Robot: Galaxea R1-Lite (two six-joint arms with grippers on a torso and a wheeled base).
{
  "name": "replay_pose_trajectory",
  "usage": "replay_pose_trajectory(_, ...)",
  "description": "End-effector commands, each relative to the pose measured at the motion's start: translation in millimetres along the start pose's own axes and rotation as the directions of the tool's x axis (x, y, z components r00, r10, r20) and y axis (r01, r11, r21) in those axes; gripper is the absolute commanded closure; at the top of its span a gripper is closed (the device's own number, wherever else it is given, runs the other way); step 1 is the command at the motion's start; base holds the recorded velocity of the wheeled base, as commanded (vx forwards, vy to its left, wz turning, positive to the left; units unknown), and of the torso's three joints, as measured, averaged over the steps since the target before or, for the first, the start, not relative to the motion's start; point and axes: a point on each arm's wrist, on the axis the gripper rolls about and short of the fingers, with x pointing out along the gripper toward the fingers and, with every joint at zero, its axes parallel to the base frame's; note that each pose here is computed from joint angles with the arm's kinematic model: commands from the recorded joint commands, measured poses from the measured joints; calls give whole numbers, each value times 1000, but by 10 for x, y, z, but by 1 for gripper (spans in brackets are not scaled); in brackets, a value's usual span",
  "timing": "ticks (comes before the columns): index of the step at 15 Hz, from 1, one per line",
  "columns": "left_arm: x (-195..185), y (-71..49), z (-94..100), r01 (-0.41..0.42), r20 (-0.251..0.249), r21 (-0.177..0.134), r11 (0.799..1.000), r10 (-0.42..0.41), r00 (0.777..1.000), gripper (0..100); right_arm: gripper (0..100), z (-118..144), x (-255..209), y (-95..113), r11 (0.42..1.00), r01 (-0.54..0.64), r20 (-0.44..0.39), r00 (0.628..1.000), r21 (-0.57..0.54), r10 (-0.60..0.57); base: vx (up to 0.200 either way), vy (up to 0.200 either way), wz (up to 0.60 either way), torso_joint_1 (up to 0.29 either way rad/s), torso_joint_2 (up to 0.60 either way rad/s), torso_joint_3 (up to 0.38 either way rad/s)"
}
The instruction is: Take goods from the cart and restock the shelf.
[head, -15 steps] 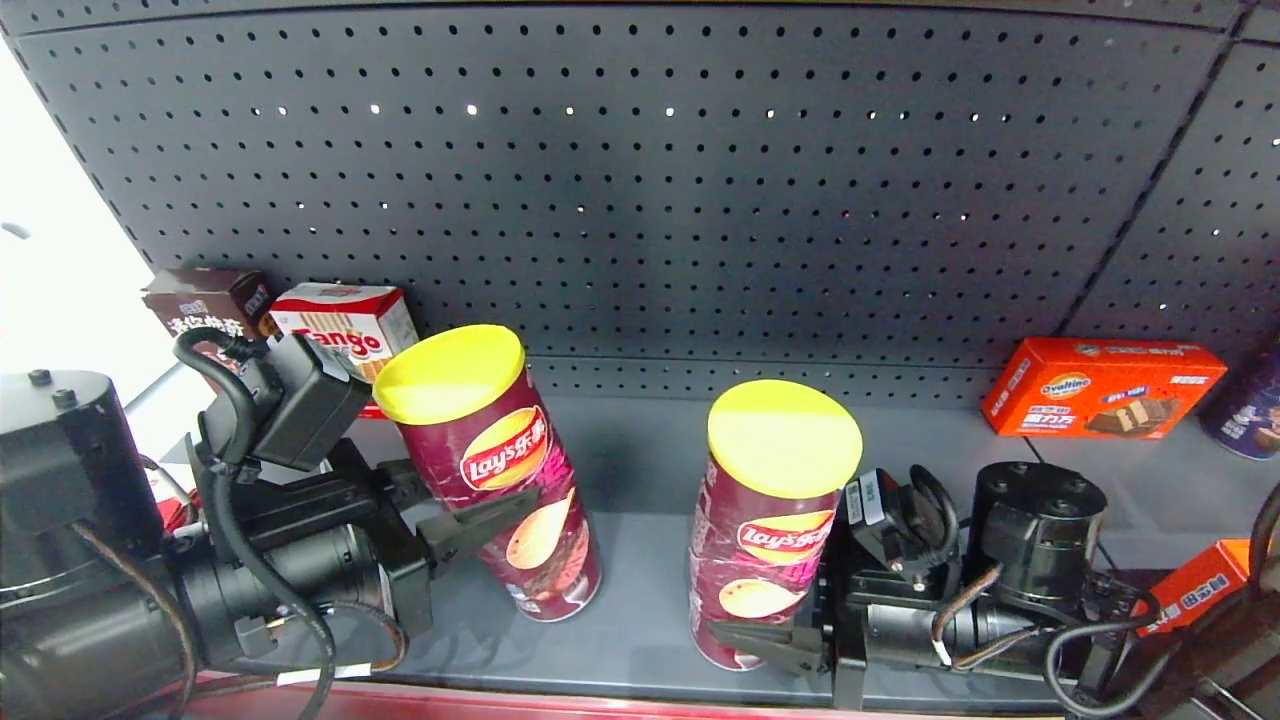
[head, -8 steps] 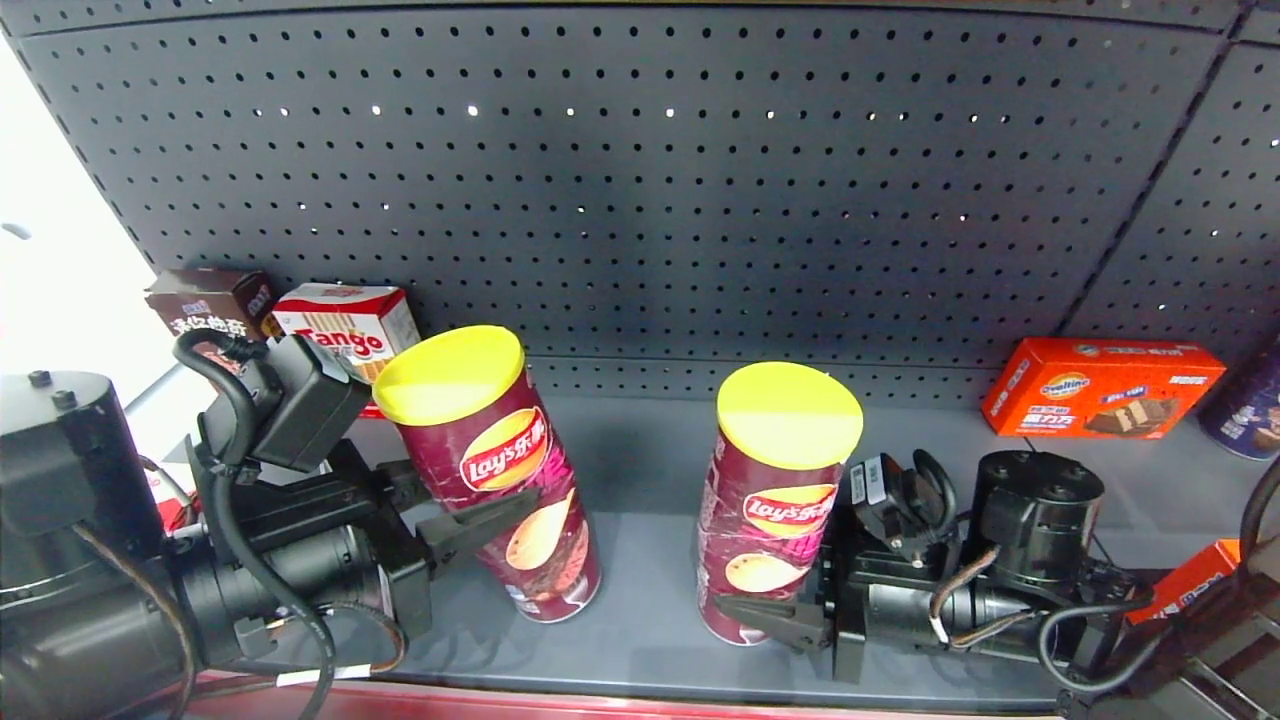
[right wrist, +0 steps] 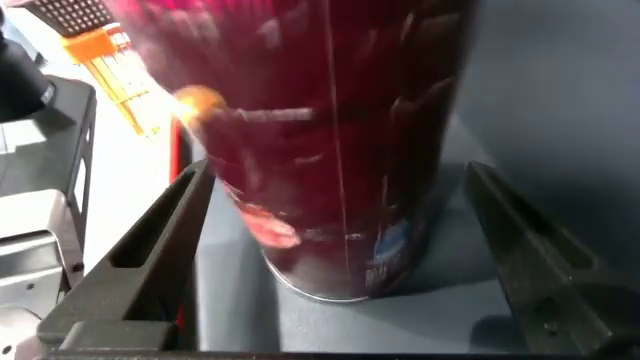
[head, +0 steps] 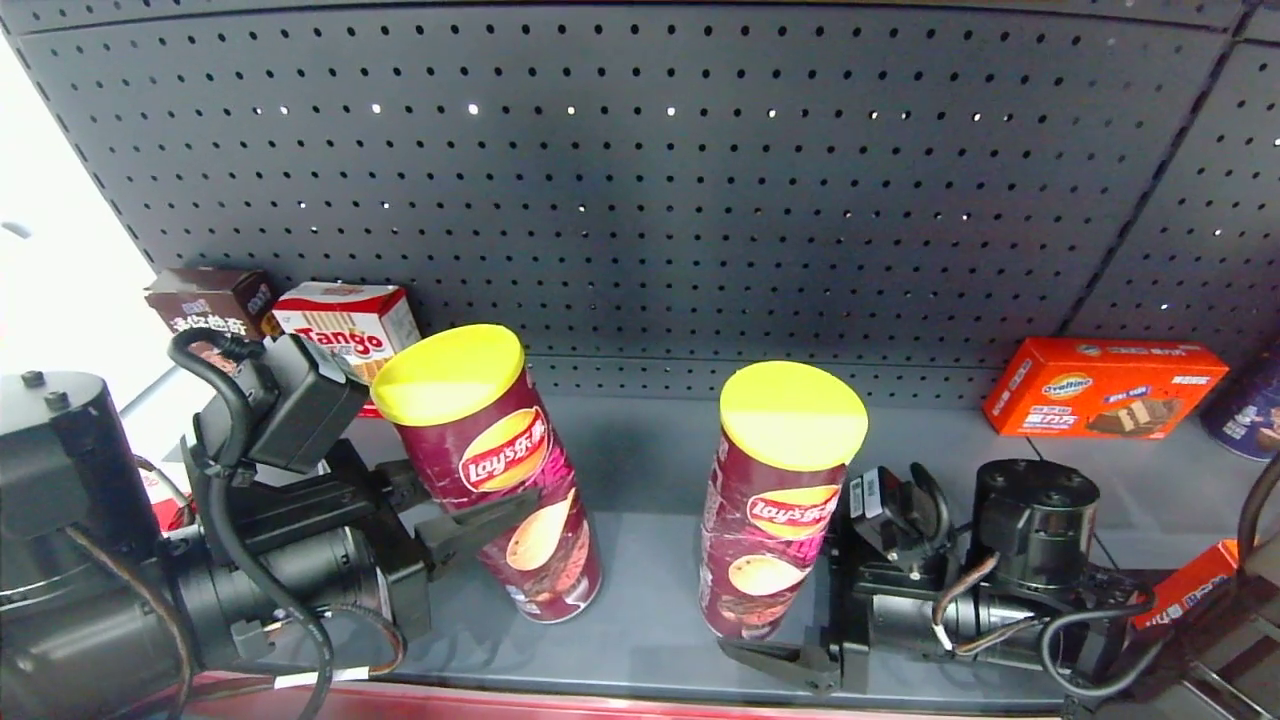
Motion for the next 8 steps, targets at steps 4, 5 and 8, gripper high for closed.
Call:
replay_pose_trajectory(4,0,-3,1,3,0,0,1000,-3,1000,100,0,280,-350,159,998,38,72,997,-56,-33,0,0,0,0,0,0)
replay_pose_trajectory(5,0,-7,-3,4,-1,0,1000,-4,1000,100,0,324,-491,228,996,55,85,995,-67,-49,0,0,0,0,0,0)
replay_pose_trajectory(8,-3,-8,0,4,1,1,1000,-4,1000,100,0,423,-841,420,987,129,123,985,-95,-117,0,0,0,0,0,0)
